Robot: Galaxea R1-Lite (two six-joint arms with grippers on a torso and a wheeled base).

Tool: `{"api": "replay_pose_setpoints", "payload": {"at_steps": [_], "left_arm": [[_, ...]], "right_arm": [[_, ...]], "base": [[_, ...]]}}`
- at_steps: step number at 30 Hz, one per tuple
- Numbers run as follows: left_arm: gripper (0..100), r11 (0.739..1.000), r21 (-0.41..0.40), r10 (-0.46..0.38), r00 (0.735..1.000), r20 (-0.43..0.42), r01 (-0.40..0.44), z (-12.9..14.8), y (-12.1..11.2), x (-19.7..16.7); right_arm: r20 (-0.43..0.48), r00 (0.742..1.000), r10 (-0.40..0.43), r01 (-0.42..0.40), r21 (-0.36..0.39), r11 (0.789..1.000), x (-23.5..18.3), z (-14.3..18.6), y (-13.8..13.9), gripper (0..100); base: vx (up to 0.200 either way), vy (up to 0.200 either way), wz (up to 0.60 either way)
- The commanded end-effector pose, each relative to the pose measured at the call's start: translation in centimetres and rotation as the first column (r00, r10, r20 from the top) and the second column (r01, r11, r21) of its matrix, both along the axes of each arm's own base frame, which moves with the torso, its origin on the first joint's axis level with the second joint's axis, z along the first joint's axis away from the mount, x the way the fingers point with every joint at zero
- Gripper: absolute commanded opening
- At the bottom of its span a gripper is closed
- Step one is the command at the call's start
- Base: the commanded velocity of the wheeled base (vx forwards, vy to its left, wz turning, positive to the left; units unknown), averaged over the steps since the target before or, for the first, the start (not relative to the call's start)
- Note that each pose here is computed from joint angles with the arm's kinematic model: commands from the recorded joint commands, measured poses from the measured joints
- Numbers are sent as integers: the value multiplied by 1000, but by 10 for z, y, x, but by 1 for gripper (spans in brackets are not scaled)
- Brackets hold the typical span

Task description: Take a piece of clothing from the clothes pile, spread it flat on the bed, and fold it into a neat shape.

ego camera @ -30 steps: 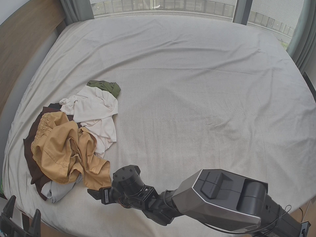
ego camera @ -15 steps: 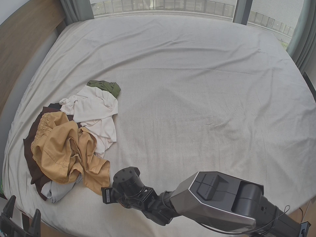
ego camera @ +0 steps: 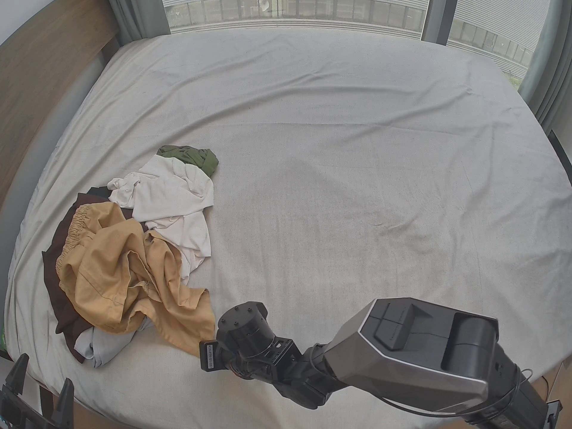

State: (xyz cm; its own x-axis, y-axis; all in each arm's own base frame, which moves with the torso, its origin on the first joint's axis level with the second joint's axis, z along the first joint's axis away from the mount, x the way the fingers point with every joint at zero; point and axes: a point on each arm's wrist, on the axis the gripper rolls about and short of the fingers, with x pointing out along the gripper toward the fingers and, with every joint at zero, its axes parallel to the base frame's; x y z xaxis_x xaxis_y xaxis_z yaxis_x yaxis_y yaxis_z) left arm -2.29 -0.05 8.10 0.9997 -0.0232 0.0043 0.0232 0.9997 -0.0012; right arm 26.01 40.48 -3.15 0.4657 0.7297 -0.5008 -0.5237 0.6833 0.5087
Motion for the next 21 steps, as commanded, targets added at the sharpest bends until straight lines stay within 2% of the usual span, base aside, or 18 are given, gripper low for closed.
{"api": "replay_pose_setpoints", "payload": {"at_steps": [1,8,10,15,21], "left_arm": [[100,1000,0,0,1000,-1,0,-5,0,0],[100,1000,0,0,1000,-1,0,-5,0,0],[100,1000,0,2,1000,-1,-2,-5,0,0],[100,1000,0,2,1000,-1,-2,-5,0,0],[100,1000,0,0,1000,-1,0,-5,0,0]], "right_arm": [[3,1000,-31,31,-8,999,3,14,-14,0],[-14,997,-82,82,-39,996,9,23,-43,0],[-22,994,-110,108,-55,993,11,30,-59,0],[-22,986,-164,162,-75,984,20,42,-77,0],[-32,981,-191,187,-96,978,21,51,-93,0]], "base": [[0,0,0],[0,0,0],[0,0,0],[0,0,0],[0,0,0]]}}
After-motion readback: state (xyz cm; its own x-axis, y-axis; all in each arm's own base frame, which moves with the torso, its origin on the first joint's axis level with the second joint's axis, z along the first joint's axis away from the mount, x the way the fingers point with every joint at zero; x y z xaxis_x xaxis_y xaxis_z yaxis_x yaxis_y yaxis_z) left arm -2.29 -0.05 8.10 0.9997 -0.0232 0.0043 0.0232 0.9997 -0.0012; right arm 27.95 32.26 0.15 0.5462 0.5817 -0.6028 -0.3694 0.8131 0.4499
